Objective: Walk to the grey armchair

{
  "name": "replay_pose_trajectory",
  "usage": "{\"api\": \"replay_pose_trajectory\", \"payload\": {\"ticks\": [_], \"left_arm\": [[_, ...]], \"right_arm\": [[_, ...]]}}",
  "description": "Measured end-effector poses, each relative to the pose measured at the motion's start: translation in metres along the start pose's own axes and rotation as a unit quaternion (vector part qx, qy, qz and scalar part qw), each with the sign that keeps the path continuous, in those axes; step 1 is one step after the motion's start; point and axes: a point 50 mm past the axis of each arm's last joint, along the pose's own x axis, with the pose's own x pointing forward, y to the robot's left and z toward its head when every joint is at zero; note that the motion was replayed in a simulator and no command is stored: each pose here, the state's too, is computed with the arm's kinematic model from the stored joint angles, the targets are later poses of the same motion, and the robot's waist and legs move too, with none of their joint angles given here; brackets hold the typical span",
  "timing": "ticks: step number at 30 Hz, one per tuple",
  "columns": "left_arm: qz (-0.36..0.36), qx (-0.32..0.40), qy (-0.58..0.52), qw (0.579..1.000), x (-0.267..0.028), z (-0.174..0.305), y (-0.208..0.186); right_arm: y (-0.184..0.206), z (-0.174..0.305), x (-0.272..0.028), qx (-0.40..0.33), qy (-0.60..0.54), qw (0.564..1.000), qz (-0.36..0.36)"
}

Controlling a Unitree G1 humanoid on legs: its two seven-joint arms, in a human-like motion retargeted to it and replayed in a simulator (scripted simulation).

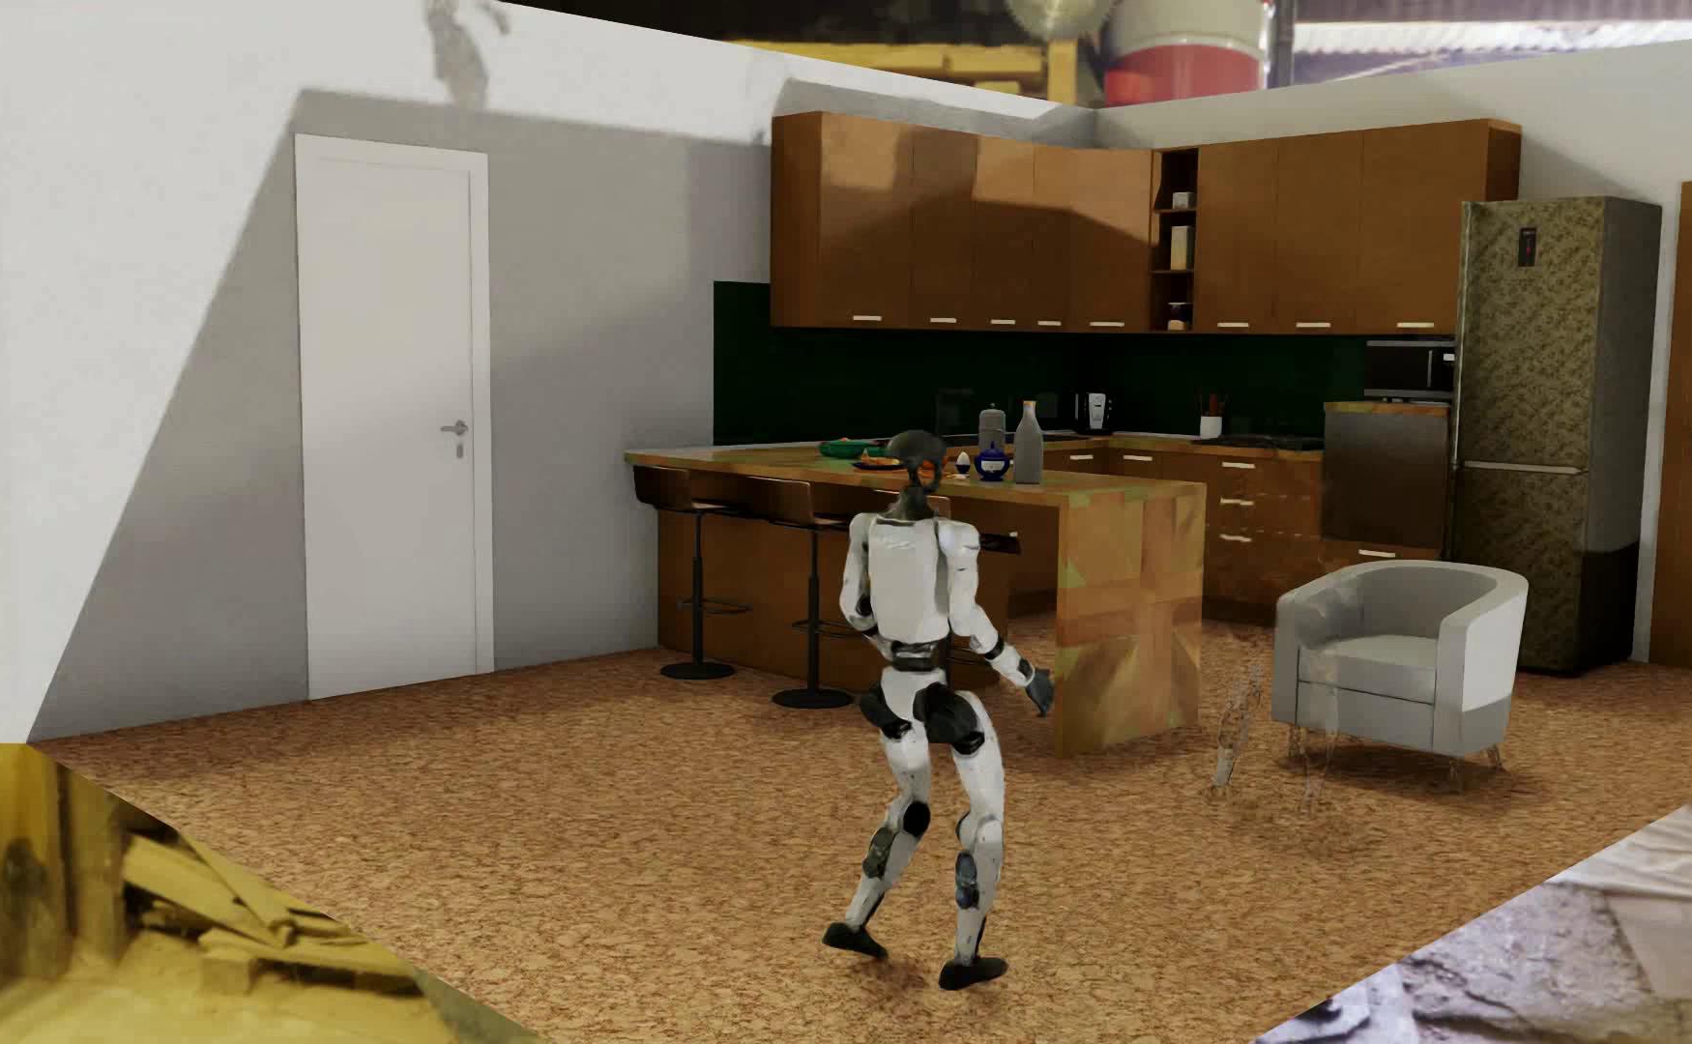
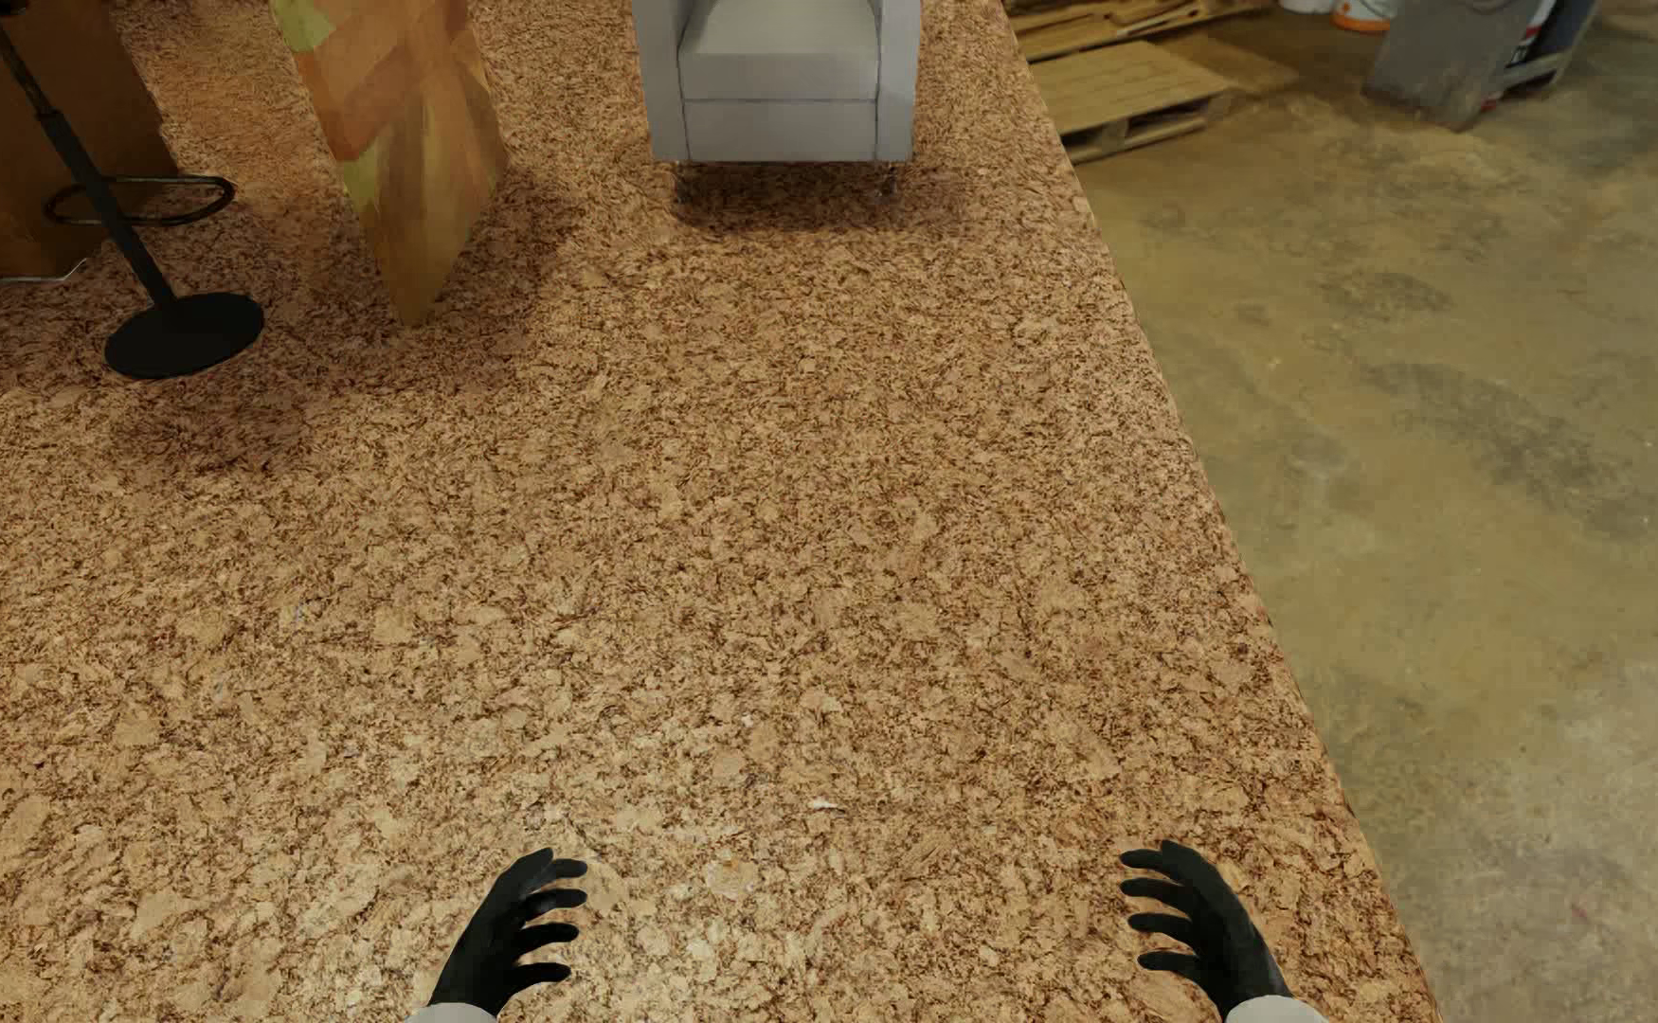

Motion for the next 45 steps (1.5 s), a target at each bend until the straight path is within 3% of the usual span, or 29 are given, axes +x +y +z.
{"api": "replay_pose_trajectory", "payload": {"ticks": [2,5,8,11,14,17,20,23,25,27,29,33,35,37,38,40,42,45], "left_arm": [[-0.026,0.01,0.072,0.997,-0.013,-0.037,-0.006],[-0.048,0.016,0.158,0.986,-0.02,-0.063,-0.006],[-0.022,-0.007,0.124,0.992,-0.011,-0.046,-0.007],[-0.01,-0.06,0.005,0.998,0.008,0.007,-0.027],[-0.026,-0.062,0.026,0.997,0.0,-0.008,-0.026],[-0.003,0.027,0.161,0.987,-0.025,-0.072,0.006],[0.017,-0.037,0.098,0.994,-0.01,-0.03,-0.024],[-0.036,-0.041,0.087,0.995,-0.012,-0.036,-0.03],[-0.044,-0.066,0.087,0.993,-0.011,-0.032,-0.019],[-0.021,-0.044,0.128,0.991,-0.016,-0.05,0.006],[0.006,-0.017,0.137,0.99,-0.022,-0.06,0.013],[-0.012,-0.025,0.05,0.998,-0.004,-0.025,-0.013],[-0.027,-0.026,0.028,0.999,-0.004,-0.02,-0.014],[-0.019,-0.018,0.061,0.998,-0.018,-0.044,-0.01],[0.0,-0.025,0.085,0.996,-0.026,-0.056,-0.005],[0.028,-0.052,0.063,0.996,-0.014,-0.033,-0.013],[0.021,-0.027,0.042,0.998,0.001,-0.009,-0.014],[-0.018,-0.021,0.101,0.995,-0.011,-0.034,-0.016]], "right_arm": [[-0.008,-0.009,-0.005,0.009,0.012,1.0,-0.012],[0.018,-0.013,-0.003,0.019,0.052,0.998,-0.004],[0.013,-0.029,-0.011,0.016,0.075,0.997,-0.017],[-0.014,-0.056,-0.027,0.01,0.115,0.992,-0.049],[-0.024,-0.034,-0.016,0.027,0.073,0.994,-0.08],[0.018,0.011,0.011,0.026,0.022,0.999,-0.009],[0.007,-0.014,0.0,0.009,0.048,0.999,0.011],[-0.035,-0.026,-0.011,-0.022,0.048,0.998,-0.046],[-0.017,-0.001,0.001,-0.001,0.012,0.999,-0.045],[0.009,0.019,0.01,0.022,-0.003,1.0,-0.022],[0.025,0.007,0.007,0.014,0.019,1.0,0.008],[0.001,-0.05,-0.023,0.01,0.131,0.991,-0.003],[0.004,-0.027,-0.008,0.013,0.109,0.994,-0.005],[0.015,0.005,0.006,0.048,0.045,0.998,-0.011],[0.012,0.004,0.004,0.054,0.029,0.998,-0.015],[-0.01,-0.015,-0.005,0.041,0.034,0.998,-0.036],[-0.024,-0.027,-0.011,0.008,0.054,0.997,-0.048],[-0.012,-0.019,-0.007,0.005,0.054,0.997,-0.059]]}}
